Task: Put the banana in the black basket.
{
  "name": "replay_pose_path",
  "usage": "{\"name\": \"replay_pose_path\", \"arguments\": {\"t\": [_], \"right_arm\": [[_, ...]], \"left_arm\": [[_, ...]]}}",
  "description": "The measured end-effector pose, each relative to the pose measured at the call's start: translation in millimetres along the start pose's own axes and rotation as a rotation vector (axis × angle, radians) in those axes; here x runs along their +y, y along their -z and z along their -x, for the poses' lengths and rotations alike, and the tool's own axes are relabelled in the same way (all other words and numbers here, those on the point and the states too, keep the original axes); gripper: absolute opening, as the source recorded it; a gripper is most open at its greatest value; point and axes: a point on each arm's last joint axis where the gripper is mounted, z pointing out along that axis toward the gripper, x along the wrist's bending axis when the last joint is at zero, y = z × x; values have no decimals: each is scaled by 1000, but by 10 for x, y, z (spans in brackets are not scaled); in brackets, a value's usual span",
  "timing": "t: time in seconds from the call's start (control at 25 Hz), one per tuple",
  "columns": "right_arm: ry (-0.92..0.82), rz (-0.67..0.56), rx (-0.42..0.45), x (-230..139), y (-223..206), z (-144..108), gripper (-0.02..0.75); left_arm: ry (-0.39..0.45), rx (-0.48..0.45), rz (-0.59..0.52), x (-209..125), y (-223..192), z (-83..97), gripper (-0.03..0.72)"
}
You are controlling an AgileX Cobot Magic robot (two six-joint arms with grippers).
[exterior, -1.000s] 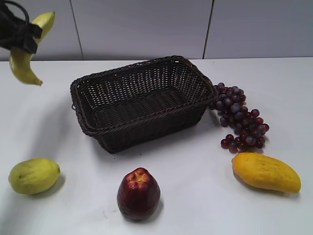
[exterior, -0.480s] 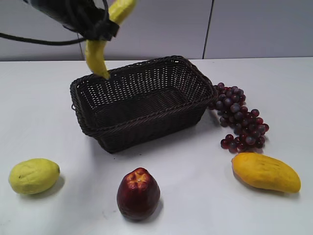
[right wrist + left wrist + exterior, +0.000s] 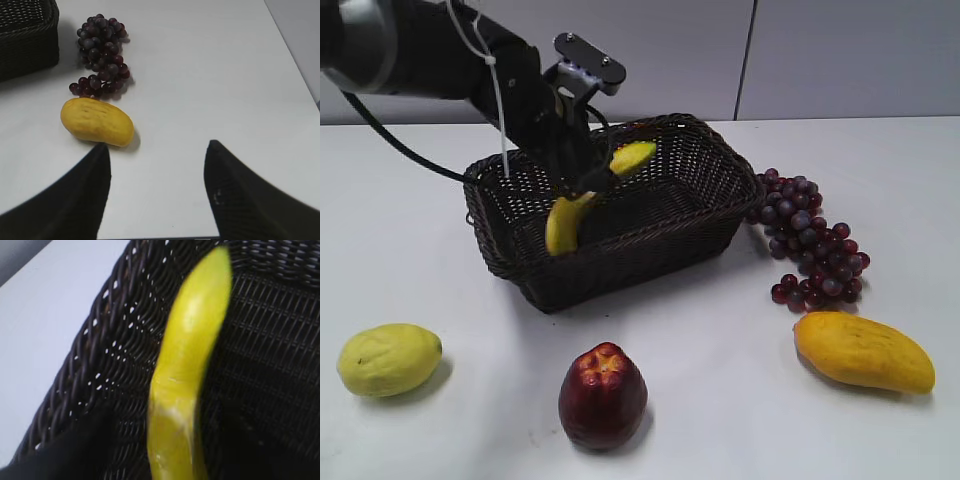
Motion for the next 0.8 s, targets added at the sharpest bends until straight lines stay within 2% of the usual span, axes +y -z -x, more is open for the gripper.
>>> {"name": "replay_pose_path", "arguments": {"t": [0.04, 0.12, 0.28, 0.44, 0.56, 0.6, 0.8], "right_arm": [[0, 0, 0, 0, 0, 0, 482], [0, 0, 0, 0, 0, 0, 482], [0, 0, 0, 0, 0, 0, 482], [0, 0, 0, 0, 0, 0, 482], [0, 0, 0, 0, 0, 0, 482], [0, 0, 0, 0, 0, 0, 482], [0, 0, 0, 0, 0, 0, 482]], "left_arm": [[1, 0, 0, 0, 0, 0, 571], [5, -1, 2, 6, 14, -1, 645], [17, -3, -12, 28, 164, -24, 661], [89, 14, -29, 42, 503, -180, 661], [199, 44, -67, -59, 788, -467, 661], [251, 60, -74, -118, 905, -613, 661], [467, 100, -180, -523, 1337, -1166, 661]]}}
